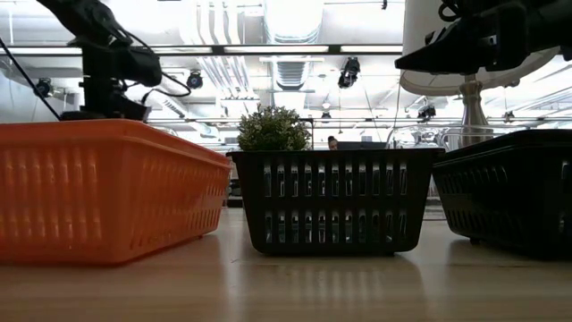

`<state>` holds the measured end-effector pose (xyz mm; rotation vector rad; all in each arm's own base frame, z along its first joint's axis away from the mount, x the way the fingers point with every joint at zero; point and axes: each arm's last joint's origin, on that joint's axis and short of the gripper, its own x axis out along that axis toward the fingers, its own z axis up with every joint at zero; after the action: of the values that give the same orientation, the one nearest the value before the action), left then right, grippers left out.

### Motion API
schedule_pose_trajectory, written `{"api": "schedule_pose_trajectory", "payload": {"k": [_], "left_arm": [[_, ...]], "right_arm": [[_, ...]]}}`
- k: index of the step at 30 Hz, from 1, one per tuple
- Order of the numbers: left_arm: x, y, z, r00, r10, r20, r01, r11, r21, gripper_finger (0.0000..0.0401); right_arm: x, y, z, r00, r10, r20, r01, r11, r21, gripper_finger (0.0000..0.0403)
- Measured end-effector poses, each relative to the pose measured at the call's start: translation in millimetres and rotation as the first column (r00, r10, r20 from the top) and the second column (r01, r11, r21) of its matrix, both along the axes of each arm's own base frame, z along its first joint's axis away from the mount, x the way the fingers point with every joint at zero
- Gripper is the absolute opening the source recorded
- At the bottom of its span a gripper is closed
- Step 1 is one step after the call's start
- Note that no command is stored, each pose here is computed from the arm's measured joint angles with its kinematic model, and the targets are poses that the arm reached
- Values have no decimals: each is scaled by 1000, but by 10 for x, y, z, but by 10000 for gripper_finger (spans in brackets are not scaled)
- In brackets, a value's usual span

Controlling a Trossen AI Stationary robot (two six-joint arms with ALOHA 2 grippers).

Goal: Stack baskets by color
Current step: Stack the top orange bin on the bottom orange bins

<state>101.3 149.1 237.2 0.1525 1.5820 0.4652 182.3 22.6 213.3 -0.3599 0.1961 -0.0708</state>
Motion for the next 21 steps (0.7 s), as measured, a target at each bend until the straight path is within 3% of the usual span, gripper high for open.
{"api": "schedule_pose_trajectory", "payload": {"k": [5,9,14,17,21], "left_arm": [[-98,-146,88,999,37,7,-36,997,-62,131],[-96,-248,132,979,107,171,-81,985,-155,131],[-3,-363,126,941,86,327,10,959,-282,131],[9,-374,129,962,60,267,1,975,-220,131],[-7,-262,124,995,34,92,-37,999,32,131]], "right_arm": [[-1,-9,2,999,-34,3,34,999,6,9],[-1,-9,2,999,-35,3,35,999,5,9],[-1,-13,3,999,-47,4,47,999,3,9],[-1,-15,3,999,-53,4,53,999,1,9],[-1,-15,3,999,-53,4,53,999,2,9]]}}
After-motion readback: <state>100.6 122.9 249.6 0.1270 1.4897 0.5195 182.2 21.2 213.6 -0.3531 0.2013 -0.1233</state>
